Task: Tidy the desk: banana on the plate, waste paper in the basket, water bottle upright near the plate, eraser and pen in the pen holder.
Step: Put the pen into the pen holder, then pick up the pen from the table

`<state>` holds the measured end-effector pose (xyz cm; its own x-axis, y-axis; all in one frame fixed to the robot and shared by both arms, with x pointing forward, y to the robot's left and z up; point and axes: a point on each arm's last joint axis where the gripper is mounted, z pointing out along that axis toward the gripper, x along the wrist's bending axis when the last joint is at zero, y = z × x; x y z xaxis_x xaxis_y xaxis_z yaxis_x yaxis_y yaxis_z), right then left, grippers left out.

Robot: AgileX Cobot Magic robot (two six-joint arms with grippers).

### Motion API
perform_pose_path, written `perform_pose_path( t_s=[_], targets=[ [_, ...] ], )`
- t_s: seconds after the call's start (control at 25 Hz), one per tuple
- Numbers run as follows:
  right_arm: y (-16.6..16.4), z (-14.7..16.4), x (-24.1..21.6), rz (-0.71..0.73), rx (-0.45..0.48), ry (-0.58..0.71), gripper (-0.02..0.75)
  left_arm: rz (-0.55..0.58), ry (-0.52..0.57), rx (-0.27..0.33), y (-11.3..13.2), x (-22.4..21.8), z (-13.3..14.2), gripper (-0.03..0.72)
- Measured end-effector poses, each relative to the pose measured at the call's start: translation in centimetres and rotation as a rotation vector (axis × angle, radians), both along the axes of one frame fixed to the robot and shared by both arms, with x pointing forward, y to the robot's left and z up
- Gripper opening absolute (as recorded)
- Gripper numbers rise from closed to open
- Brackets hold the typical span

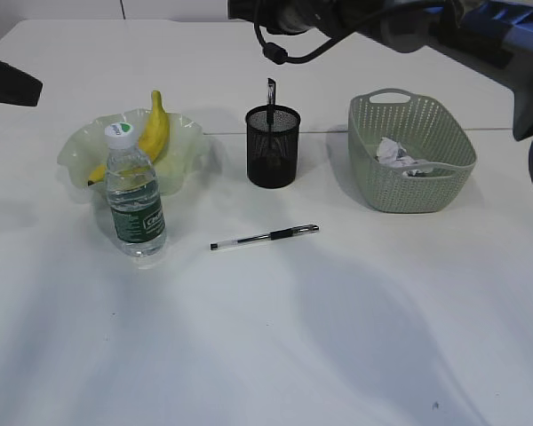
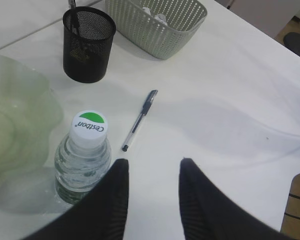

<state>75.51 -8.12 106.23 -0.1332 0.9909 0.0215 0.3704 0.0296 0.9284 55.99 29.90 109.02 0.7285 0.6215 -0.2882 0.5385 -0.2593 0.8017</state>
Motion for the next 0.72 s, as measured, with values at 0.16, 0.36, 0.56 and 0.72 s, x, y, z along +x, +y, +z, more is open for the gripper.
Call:
perform_pose_path(
  t_s=[0.16, 0.36, 0.56, 0.72],
  targets=[
    [-0.1, -0.1, 0.0, -0.009, -0.006, 0.012, 0.021, 0.000, 0.000, 0.000, 0.0, 0.0, 0.0, 0.233],
    [-0.6, -0.7, -0.3, -0.059, -0.019, 0.087, 0.020, -0.001, 0.001, 0.002, 0.0, 0.0, 0.0, 0.233],
    [-0.9, -0.4, -0.6, -0.086, -0.017, 0.121, 0.020, -0.001, 0.001, 0.004, 0.0, 0.0, 0.0, 0.233],
    [-1.1, 0.6, -1.3, -0.103, 0.025, 0.154, 0.020, -0.001, 0.001, 0.004, 0.0, 0.0, 0.0, 0.233]
  ],
)
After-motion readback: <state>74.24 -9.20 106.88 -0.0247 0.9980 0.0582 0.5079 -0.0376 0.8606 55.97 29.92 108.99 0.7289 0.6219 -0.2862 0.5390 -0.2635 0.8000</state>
